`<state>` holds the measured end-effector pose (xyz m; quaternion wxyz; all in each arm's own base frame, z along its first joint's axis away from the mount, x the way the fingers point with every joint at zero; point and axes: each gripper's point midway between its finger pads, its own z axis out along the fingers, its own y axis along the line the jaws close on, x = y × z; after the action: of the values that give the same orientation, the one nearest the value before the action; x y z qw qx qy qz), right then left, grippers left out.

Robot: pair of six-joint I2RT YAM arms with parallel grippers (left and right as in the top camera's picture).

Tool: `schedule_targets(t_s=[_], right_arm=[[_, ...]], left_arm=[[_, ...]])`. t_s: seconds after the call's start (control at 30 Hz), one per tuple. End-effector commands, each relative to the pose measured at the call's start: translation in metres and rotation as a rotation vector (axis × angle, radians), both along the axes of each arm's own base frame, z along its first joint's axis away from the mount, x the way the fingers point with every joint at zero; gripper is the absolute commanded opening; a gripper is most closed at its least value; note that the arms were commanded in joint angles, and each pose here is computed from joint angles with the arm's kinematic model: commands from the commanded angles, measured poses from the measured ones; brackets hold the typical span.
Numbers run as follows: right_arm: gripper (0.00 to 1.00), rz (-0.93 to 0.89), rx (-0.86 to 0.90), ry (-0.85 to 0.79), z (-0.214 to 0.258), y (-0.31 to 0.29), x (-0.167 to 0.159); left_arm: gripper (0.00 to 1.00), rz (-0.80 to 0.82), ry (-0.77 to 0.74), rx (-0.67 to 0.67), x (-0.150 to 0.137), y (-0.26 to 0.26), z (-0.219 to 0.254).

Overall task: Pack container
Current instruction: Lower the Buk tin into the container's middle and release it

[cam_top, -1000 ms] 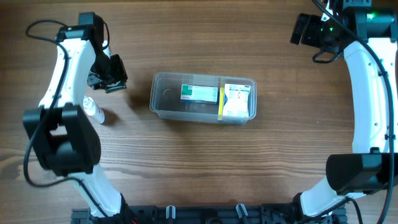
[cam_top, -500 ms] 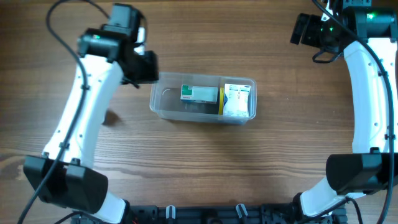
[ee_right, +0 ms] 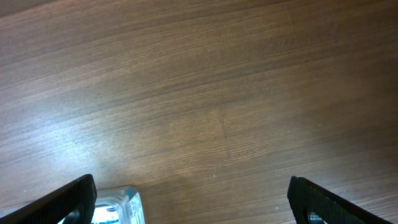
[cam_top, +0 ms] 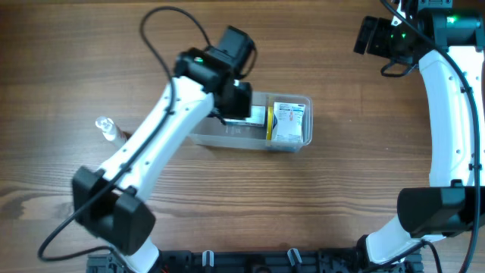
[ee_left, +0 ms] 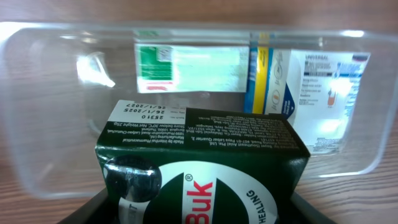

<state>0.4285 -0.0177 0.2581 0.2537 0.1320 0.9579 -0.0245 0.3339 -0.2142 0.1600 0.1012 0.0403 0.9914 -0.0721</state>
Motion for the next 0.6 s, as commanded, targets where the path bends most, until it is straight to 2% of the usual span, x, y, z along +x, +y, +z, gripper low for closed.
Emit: schedule_targets(t_s=[0.0, 0.57], right_arm=[[1.0, -0.019, -0.009, -0.012, 0.004, -0.003, 0.001], [1.0, -0.019, -0.009, -0.012, 0.004, -0.003, 0.001]], left_arm=[[0.57, 0.001, 0.047, 0.019, -0.003, -0.018, -0.022], [0.57, -0.01, 0.187, 0.096, -0.011, -0.034, -0.089]])
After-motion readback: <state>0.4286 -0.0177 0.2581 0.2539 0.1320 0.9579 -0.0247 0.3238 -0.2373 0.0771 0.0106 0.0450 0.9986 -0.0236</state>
